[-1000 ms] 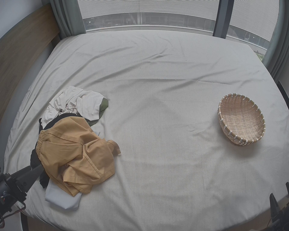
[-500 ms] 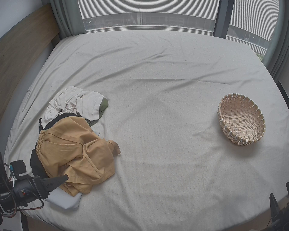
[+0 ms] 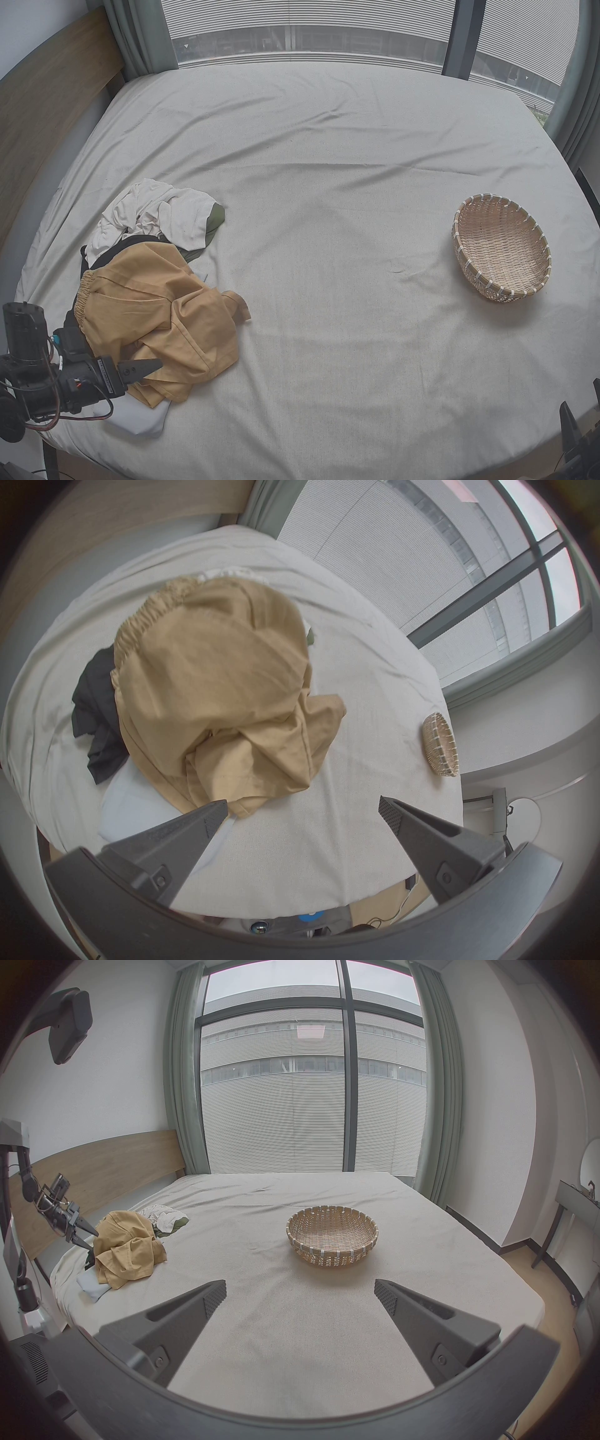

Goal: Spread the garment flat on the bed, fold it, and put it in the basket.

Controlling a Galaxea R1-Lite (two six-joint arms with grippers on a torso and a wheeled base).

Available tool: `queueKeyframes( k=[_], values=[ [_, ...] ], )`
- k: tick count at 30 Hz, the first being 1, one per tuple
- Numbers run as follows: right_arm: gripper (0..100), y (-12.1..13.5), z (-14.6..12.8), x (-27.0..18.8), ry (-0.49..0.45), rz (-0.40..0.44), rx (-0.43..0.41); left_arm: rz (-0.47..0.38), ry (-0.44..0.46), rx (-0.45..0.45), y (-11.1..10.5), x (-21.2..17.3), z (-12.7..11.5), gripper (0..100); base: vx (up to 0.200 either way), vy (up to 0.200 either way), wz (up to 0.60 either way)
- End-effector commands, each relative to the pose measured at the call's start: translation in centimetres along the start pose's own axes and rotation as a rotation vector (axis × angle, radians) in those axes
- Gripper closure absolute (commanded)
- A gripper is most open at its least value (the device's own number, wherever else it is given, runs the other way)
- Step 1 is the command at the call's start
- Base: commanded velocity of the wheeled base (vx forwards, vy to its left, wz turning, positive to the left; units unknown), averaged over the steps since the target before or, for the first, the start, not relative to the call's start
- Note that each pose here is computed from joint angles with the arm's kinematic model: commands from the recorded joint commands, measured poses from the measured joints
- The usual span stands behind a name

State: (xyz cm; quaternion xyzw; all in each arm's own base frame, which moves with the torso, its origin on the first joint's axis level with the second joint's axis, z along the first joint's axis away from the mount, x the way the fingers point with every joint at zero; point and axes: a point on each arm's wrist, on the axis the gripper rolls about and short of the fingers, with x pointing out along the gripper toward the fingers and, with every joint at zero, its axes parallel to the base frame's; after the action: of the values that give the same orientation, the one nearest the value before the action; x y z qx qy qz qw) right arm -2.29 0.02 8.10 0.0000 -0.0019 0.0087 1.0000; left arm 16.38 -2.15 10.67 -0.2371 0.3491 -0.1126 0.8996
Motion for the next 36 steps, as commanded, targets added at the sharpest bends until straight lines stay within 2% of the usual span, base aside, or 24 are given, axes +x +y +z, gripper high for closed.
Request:
queueKeyframes(
  k=[1, 4, 11, 22, 29, 36],
  values=[
    [0, 0.0, -0.5, 0.1, 0.008, 0.001, 0.0, 0.026, 0.074, -0.02, 0.6, 1.4, -0.5, 0, 0.0, 0.0, 0.0],
    [0, 0.0, -0.5, 0.1, 0.008, 0.001, 0.0, 0.031, 0.128, -0.018, 0.6, 2.3, -1.0, 0, 0.0, 0.0, 0.0],
    [0, 0.0, -0.5, 0.1, 0.008, 0.001, 0.0, 0.04, 0.19, -0.017, 0.8, 3.7, -1.6, 0, 0.0, 0.0, 0.0],
    [0, 0.0, -0.5, 0.1, 0.008, 0.001, 0.0, 0.037, 0.186, -0.008, 1.3, 6.0, -1.7, 0, 0.0, 0.0, 0.0],
    [0, 0.0, -0.5, 0.1, 0.008, 0.001, 0.0, 0.032, 0.216, 0.007, 1.1, 6.2, -2.3, 0, 0.0, 0.0, 0.0],
    [0, 0.0, -0.5, 0.1, 0.008, 0.001, 0.0, 0.097, 0.246, 0.003, 1.8, 6.8, -3.1, 0, 0.0, 0.0, 0.0]
  ],
)
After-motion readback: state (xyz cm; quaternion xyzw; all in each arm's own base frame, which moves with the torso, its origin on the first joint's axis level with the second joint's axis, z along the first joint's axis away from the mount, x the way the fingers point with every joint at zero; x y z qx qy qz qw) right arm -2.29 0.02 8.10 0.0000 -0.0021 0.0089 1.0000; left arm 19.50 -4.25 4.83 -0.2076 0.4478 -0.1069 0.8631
